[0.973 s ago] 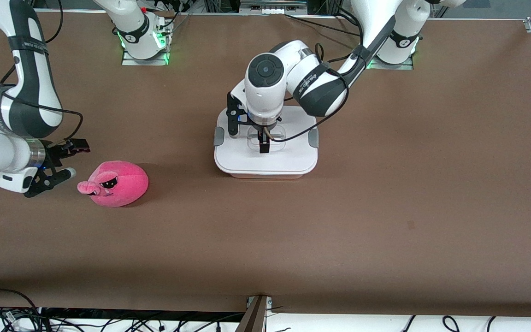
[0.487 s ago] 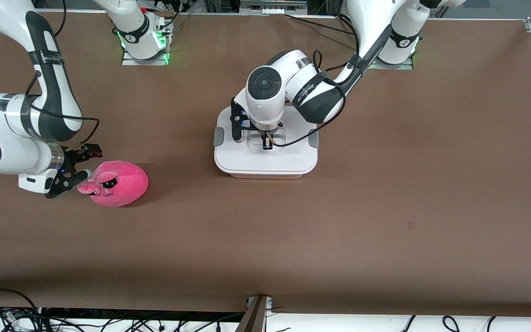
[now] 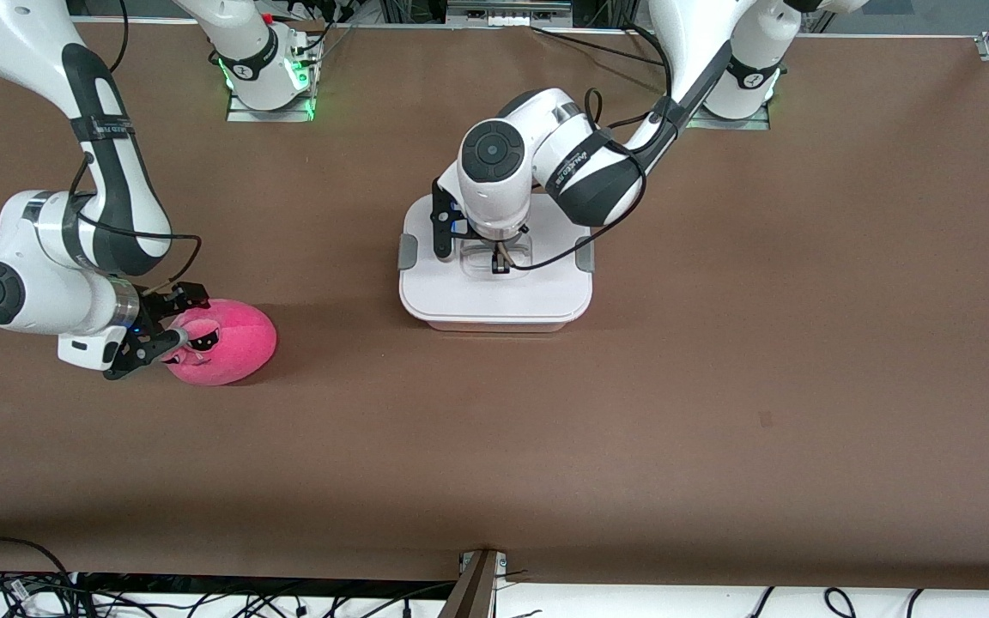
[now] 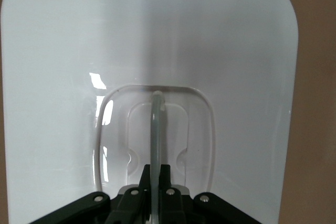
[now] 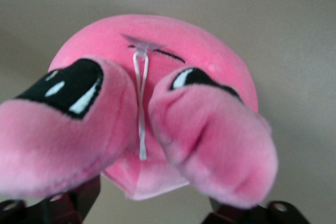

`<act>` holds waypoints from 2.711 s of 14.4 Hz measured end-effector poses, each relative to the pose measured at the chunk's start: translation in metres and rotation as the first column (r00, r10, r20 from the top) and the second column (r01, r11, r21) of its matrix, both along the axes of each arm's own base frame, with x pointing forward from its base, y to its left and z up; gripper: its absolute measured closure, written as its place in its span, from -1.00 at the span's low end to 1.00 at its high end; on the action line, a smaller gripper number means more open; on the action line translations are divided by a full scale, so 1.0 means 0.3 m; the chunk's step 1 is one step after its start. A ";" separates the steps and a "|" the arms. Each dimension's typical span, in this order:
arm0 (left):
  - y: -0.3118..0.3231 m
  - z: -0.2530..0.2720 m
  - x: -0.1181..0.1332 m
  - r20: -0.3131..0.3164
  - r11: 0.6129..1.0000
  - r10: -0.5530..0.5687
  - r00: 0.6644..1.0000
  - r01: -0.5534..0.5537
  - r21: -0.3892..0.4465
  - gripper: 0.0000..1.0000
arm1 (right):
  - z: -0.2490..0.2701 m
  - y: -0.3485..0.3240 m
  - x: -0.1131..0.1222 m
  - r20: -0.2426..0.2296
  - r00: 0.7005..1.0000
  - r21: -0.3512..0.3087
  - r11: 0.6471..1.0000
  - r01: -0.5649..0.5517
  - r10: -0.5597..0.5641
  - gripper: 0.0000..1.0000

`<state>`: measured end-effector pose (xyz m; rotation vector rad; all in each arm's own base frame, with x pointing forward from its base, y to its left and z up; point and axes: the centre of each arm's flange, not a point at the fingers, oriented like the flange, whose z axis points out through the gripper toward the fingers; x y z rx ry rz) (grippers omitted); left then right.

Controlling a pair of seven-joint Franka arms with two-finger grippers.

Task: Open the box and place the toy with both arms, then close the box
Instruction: 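Grasp the lid with the left gripper while the right gripper grasps the toy, then lift the lid with the left gripper while the right gripper carries the toy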

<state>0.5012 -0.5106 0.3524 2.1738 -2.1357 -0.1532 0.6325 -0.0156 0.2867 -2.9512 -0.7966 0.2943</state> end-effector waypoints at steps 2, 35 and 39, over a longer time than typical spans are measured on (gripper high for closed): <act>-0.001 0.062 -0.009 0.013 0.996 -0.092 0.996 0.092 -0.019 0.85 | -0.007 0.006 0.003 0.005 1.000 0.006 1.000 0.002 -0.002 -0.24; 1.516 0.516 0.550 0.027 0.971 0.236 0.971 -0.237 0.016 0.85 | 0.482 1.427 -0.461 -0.067 0.513 -0.088 0.507 -0.858 0.856 0.83; 1.511 0.512 0.551 0.025 0.972 0.234 0.972 -0.234 0.015 0.85 | 0.426 1.489 -0.482 -0.051 0.584 -0.123 0.576 -0.808 0.810 0.83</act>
